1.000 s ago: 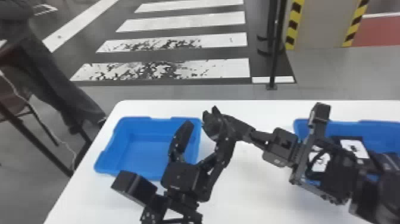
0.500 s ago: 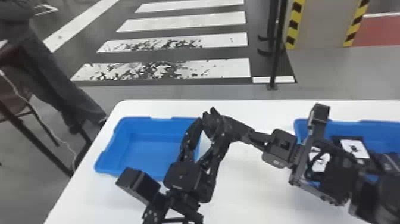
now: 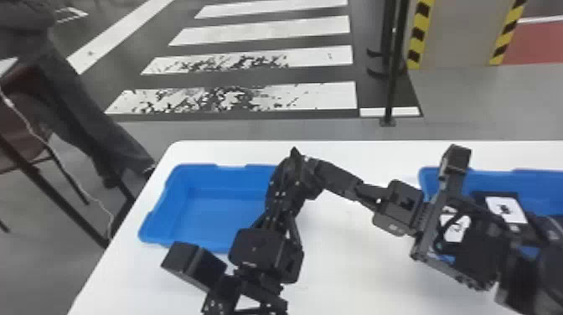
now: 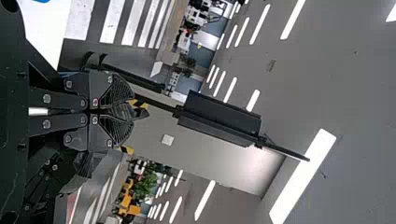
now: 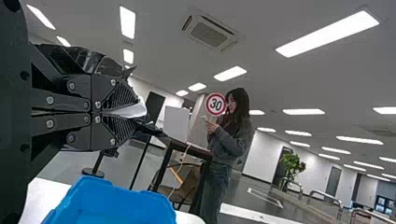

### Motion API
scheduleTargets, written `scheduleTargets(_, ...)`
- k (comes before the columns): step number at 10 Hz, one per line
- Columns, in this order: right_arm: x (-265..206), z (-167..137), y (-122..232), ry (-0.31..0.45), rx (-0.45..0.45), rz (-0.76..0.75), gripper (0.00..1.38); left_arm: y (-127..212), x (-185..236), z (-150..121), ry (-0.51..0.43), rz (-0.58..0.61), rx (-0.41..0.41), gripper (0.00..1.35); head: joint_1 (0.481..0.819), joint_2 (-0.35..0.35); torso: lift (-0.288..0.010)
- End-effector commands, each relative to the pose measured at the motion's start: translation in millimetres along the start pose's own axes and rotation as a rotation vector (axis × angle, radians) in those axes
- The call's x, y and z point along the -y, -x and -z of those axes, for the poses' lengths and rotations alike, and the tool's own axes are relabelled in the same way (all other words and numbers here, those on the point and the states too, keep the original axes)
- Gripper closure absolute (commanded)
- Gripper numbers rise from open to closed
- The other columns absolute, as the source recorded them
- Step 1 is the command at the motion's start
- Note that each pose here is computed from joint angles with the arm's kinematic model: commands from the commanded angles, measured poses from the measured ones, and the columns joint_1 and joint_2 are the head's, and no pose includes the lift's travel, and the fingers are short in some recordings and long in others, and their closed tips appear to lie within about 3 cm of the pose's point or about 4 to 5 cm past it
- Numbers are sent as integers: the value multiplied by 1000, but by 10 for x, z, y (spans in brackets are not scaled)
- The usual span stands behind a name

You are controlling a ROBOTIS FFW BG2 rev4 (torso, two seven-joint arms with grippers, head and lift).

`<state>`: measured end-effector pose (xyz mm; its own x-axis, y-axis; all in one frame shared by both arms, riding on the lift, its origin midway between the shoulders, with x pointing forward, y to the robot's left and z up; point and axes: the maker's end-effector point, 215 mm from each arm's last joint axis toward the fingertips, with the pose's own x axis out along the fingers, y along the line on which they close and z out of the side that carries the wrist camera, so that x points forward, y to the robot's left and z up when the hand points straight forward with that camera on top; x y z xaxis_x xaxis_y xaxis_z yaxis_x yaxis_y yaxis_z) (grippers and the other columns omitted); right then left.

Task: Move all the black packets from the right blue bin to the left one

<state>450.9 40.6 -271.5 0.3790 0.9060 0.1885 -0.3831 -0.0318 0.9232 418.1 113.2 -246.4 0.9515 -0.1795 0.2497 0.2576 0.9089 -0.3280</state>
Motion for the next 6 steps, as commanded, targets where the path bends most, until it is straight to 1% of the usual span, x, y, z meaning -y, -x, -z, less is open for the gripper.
scheduleTargets(1, 2, -29, 5, 5, 15, 1, 1087, 9, -8, -26, -4, -6, 11, 1210, 695, 197, -140)
scheduleTargets(2, 13, -74, 13, 35, 31, 8, 699, 13, -22, -77, -15, -11, 26, 1210, 695, 198, -140)
scheduleTargets(3, -4, -127, 11, 66, 47, 7, 174, 10, -55, -97, -27, -18, 33, 1210, 695, 197, -140)
scheduleTargets(4, -13, -158, 21, 66, 59, 2, -2, 7, -138, -129, -54, -35, 40, 1210, 695, 197, -140)
scheduleTargets(5, -11, -169, 43, 48, 81, -8, 93, 21, -339, -157, -106, -78, 46, 1210, 695, 199, -140)
scheduleTargets(6, -15, -210, 103, 42, 106, -16, 116, 20, -664, -129, -204, -139, 39, 1210, 695, 209, -140)
